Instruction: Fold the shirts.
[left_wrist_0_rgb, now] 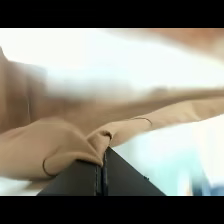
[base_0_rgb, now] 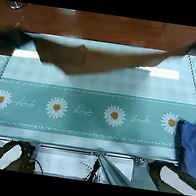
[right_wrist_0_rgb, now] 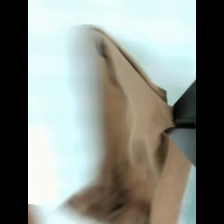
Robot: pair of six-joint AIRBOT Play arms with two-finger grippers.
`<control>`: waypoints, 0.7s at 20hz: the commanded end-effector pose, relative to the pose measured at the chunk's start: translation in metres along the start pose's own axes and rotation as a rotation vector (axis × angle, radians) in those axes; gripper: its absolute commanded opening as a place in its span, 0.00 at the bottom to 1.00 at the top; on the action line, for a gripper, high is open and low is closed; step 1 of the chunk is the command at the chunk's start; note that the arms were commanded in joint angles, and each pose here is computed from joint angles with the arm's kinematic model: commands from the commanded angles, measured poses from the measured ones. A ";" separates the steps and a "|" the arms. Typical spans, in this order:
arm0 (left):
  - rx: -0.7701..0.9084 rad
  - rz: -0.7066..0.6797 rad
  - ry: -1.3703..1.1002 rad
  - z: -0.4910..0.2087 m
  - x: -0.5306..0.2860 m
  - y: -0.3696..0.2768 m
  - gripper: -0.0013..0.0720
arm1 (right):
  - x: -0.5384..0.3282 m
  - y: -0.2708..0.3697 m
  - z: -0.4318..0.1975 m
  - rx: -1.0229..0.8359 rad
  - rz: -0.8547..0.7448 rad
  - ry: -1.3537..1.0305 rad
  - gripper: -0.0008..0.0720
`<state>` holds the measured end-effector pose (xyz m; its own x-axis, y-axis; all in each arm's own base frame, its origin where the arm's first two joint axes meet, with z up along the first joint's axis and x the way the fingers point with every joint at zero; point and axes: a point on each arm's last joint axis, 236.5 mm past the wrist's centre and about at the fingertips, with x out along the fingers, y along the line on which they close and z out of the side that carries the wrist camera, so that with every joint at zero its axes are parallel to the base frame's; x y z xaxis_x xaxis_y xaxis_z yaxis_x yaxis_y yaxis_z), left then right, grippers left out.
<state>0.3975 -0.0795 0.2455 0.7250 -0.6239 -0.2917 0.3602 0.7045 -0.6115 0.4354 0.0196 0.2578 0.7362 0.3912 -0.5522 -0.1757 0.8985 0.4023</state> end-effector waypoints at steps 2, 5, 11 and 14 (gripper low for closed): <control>0.334 -0.082 -0.427 0.133 -0.099 -0.154 0.05 | -0.185 0.102 0.094 -0.322 -0.122 -0.454 0.05; 0.529 -0.041 -0.617 0.149 -0.167 -0.226 0.05 | -0.272 0.140 0.078 -0.417 -0.210 -0.618 0.05; 0.727 0.368 -0.896 0.114 -0.303 -0.270 0.05 | -0.352 0.167 0.016 -0.427 -0.314 -0.698 0.05; 0.761 0.463 -0.919 0.088 -0.333 -0.277 0.05 | -0.358 0.171 -0.005 -0.416 -0.313 -0.667 0.05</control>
<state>0.1534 -0.0563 0.5749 0.9034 -0.1611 0.3973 0.1566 0.9867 0.0438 0.1666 0.0326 0.5280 0.9982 0.0562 0.0208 -0.0545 0.9957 -0.0744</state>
